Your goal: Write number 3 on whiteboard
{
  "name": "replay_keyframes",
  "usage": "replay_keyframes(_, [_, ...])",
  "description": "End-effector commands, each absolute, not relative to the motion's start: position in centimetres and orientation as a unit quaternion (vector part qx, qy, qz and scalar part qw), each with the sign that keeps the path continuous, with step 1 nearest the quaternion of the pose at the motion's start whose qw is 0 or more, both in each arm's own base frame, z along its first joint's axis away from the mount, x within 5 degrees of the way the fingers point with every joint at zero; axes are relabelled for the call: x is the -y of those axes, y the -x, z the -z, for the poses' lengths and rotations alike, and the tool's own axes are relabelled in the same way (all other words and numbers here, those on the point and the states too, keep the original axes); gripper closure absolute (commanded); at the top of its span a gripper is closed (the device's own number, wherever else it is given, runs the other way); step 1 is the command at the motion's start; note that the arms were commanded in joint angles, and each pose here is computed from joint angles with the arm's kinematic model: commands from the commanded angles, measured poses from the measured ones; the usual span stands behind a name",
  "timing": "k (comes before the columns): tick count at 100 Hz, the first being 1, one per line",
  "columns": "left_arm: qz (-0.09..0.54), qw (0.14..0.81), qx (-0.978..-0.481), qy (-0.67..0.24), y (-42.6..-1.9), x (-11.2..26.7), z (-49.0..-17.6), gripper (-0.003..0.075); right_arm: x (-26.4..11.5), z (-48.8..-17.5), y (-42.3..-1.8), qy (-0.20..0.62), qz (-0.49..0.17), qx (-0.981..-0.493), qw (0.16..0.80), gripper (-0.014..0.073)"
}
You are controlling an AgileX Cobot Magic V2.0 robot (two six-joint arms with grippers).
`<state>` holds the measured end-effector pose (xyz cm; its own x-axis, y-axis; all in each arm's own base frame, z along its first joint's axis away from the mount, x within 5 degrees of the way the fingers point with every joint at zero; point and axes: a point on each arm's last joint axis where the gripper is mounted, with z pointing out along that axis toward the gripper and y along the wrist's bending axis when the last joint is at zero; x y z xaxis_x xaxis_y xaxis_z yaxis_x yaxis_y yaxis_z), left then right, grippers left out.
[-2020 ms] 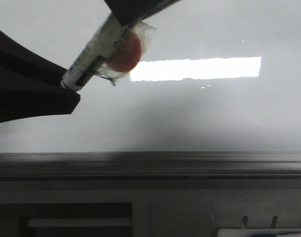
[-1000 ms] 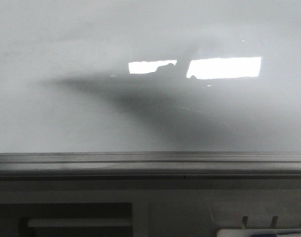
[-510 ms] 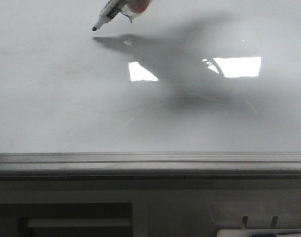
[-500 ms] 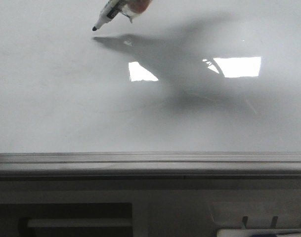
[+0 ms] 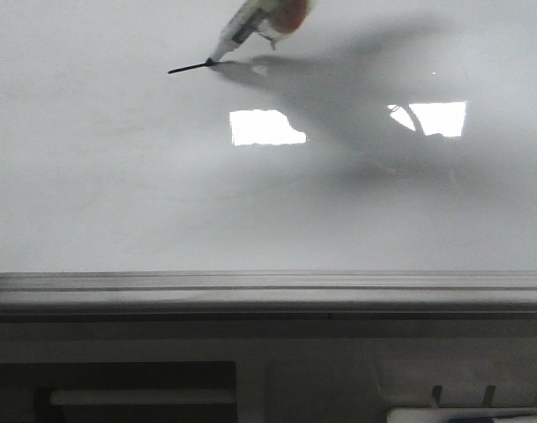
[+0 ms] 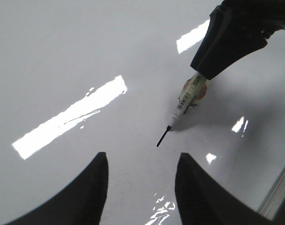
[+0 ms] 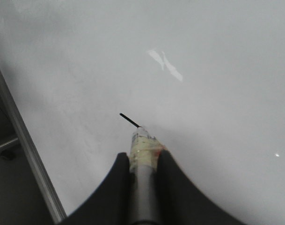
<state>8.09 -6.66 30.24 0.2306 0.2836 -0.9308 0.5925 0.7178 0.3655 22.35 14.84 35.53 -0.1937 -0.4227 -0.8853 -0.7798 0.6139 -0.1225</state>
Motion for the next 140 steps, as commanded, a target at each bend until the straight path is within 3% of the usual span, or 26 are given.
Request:
replay_keyframes(1, [0.133,0.72,-0.584,-0.352,-7.8,6.9,-31.8,0.0423,-13.8,-37.4,-22.0,0.393,-0.169,-0.741,0.518,0.0646])
replay_keyframes(23, [0.133,0.72,-0.584,-0.352,-7.8,6.9,-31.8,0.0423,-14.9,-35.0,-22.2,0.411,-0.188,-0.761,0.465,0.0634])
replay_keyframes(38, [0.133,0.72,-0.584,-0.352,-7.8,6.9,-31.8,0.0423,-16.5,-34.0,-22.7,0.418,-0.189,-0.759,0.462,0.0634])
replay_keyframes(63, [0.133,0.72,-0.584,-0.352,-7.8,6.9,-31.8,0.0423,-15.2,-35.2,-21.7,0.425,-0.155,-0.756,0.474,0.0634])
replay_keyframes(82, [0.133,0.72,-0.584,-0.352,-7.8,6.9,-31.8,0.0423,-14.8,-34.8,-20.6,0.434,-0.159,-0.776,0.428,0.0634])
replay_keyframes(113, [0.133,0.72,-0.584,-0.352,-7.8,6.9,-31.8,0.0423,-18.2,-32.9,-21.1,0.459,-0.169,-0.761,0.427,0.0634])
replay_keyframes(140, [0.133,0.72,-0.584,-0.352,-7.8,6.9,-31.8,0.0424,-18.8,-34.5,-21.0,0.466,-0.178,-0.749,0.436,0.0635])
